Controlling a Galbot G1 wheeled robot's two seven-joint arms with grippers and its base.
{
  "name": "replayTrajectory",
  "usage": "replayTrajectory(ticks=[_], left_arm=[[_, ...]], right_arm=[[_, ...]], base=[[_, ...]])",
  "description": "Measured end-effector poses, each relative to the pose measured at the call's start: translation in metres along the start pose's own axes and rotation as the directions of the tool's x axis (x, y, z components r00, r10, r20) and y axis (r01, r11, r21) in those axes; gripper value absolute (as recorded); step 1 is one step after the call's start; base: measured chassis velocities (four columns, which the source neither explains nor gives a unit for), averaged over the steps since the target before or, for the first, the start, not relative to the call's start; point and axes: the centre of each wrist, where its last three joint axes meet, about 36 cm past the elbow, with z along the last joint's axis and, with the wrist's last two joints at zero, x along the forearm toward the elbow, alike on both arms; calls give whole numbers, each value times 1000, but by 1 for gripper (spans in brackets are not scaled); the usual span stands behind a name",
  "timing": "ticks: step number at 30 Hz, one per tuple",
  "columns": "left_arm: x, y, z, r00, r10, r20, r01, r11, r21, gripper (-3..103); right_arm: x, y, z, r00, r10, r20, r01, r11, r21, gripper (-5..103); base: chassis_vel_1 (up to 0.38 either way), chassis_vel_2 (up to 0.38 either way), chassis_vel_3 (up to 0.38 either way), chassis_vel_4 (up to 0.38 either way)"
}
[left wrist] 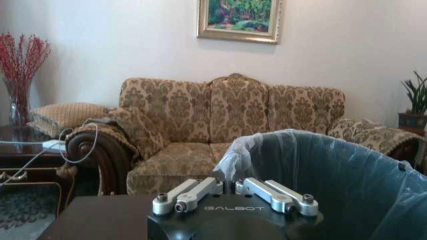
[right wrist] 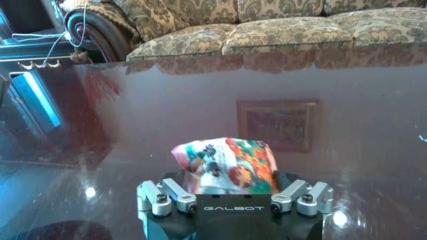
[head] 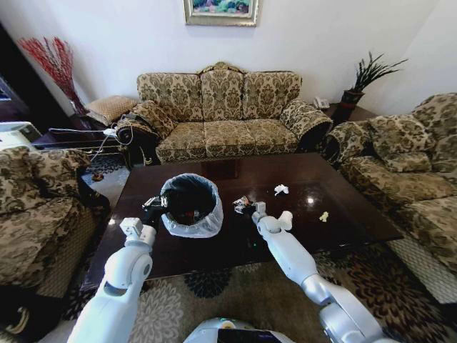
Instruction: Move to the front of the table and place the trash on the table into the trash bin.
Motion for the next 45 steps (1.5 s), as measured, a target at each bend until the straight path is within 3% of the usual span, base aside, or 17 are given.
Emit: replayTrajectory(ticks=[8,10,18,21,27,29,32,35,36,37,39,40,41,43,45], left_arm=[[0,0,-1,1000,5,1,-5,1000,0,3],[0,0,-1,1000,6,1,-6,1000,0,3],[1,0,-1,1000,13,6,-13,1000,0,3],[1,-2,-1,1000,27,6,-27,1000,2,3],[1,-5,1,999,49,4,-49,999,9,3],[0,-7,4,998,69,-6,-69,998,12,3],[0,-9,7,996,84,-14,-83,996,13,3],[-1,-13,10,993,112,-34,-111,994,10,3],[-1,-13,10,993,112,-34,-111,994,10,3],[-2,-13,11,992,119,-42,-119,993,8,3],[-3,-13,11,991,123,-47,-122,992,7,3],[-3,-13,11,991,123,-47,-122,992,7,3],[-4,-13,12,991,123,-50,-123,992,7,3],[-5,-12,12,991,123,-56,-123,992,11,3],[-6,-11,13,991,123,-59,-123,992,14,3]], right_arm=[[2,-1,3,1000,5,-4,-5,1000,10,67],[2,-1,4,1000,7,-3,-6,1000,12,67],[12,-2,2,999,33,19,-33,999,15,44],[31,1,-26,994,41,103,-41,999,1,33],[64,5,-74,974,35,225,-39,999,11,22],[94,16,-115,940,4,341,-27,998,60,16],[116,28,-146,909,-36,415,-5,995,98,13],[165,66,-206,840,-172,514,97,981,169,9],[165,66,-206,840,-172,514,97,981,169,9],[184,86,-221,815,-249,523,164,965,205,9],[200,109,-228,802,-336,493,250,940,234,9],[200,109,-228,802,-336,493,250,940,234,9],[214,128,-226,792,-415,448,335,908,251,9],[224,145,-215,790,-488,372,413,871,265,6],[225,149,-210,792,-505,342,432,860,271,6]], base=[[0,0,0,0],[0,0,0,0],[0,0,0,0],[0,0,0,0],[0,0,0,0],[0,0,0,0],[0,0,0,0],[0,0,0,0],[0,0,0,0],[0,0,0,0],[0,0,0,0],[0,0,0,0],[0,0,0,0],[0,0,0,0],[0,0,0,0]])
